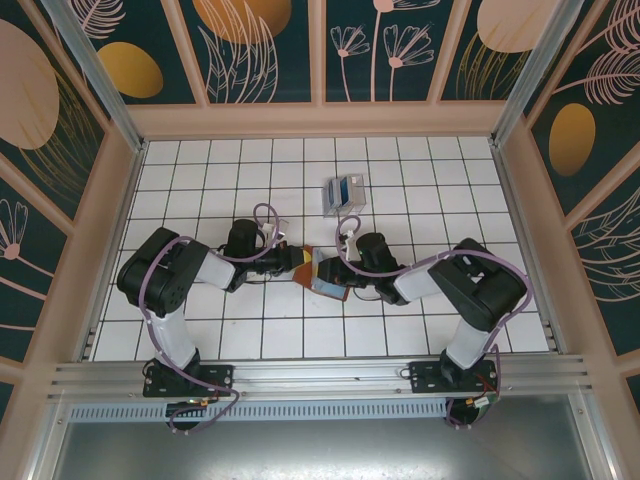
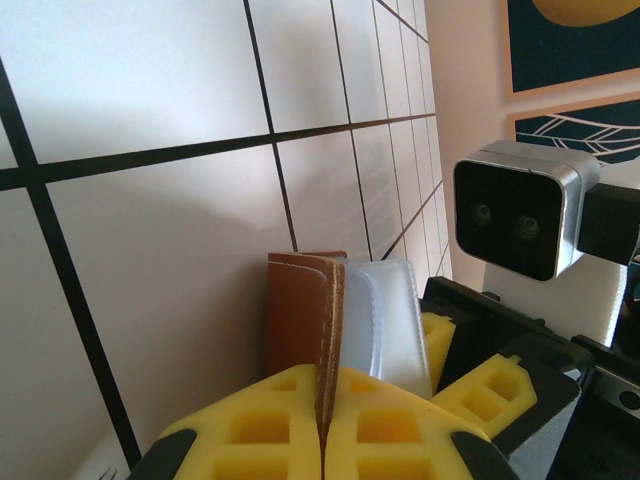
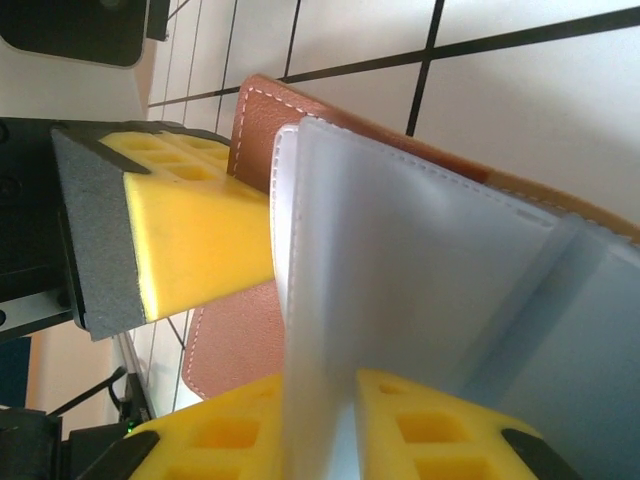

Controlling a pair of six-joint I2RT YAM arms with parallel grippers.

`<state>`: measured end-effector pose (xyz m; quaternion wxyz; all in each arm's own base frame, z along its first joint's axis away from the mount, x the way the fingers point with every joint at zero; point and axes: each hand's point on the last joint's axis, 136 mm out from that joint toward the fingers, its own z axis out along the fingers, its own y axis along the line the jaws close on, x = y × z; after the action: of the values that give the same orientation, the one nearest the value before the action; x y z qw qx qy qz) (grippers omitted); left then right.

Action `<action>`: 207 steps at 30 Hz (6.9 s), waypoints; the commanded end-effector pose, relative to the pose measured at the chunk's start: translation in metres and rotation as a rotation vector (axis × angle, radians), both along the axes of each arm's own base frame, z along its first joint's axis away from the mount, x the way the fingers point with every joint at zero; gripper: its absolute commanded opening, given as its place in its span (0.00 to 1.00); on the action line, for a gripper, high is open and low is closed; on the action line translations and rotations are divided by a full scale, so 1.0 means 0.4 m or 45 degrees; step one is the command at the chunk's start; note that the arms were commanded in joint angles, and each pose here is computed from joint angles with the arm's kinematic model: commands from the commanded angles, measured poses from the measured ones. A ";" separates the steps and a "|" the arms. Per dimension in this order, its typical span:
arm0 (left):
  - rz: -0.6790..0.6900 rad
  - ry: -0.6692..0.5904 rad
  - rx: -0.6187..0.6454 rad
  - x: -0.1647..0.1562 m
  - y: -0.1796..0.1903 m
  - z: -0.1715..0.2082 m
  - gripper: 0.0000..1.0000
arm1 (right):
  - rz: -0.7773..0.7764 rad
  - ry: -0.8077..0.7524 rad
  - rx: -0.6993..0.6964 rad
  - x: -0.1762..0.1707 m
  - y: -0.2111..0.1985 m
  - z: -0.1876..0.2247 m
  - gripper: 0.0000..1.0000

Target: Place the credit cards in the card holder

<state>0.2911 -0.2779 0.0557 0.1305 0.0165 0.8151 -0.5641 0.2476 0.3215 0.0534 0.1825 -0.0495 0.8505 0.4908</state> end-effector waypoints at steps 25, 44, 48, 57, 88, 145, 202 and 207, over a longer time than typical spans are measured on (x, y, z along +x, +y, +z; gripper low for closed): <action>-0.024 -0.117 -0.122 -0.015 -0.002 0.078 0.40 | 0.072 -0.091 0.124 -0.011 0.012 0.048 0.11; -0.030 -0.106 -0.065 0.001 -0.006 0.045 0.27 | 0.093 -0.066 0.146 -0.010 0.021 0.042 0.07; -0.028 -0.103 -0.060 0.002 -0.005 0.038 0.26 | 0.096 -0.060 0.147 -0.010 0.022 0.040 0.06; -0.016 -0.095 -0.059 0.007 -0.005 0.031 0.13 | 0.104 -0.061 0.148 -0.012 0.025 0.042 0.05; 0.000 -0.084 -0.056 0.021 -0.009 0.025 0.00 | 0.058 -0.054 0.088 0.004 0.015 0.028 0.19; 0.062 -0.062 -0.021 0.029 0.004 0.006 0.00 | -0.165 -0.205 -0.927 0.046 -0.117 0.001 0.61; 0.531 0.284 -0.037 -0.020 0.107 -0.064 0.00 | 0.077 -0.069 -0.641 0.011 0.084 0.032 0.29; 0.628 0.311 -0.109 0.000 0.073 -0.067 0.00 | -0.009 -0.018 -0.629 -0.001 0.057 0.063 0.27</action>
<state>0.2793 -0.2463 0.0239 0.1539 -0.2033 0.8088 -0.5300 0.2477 0.3534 0.0607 0.1654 -0.1269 0.9388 0.2741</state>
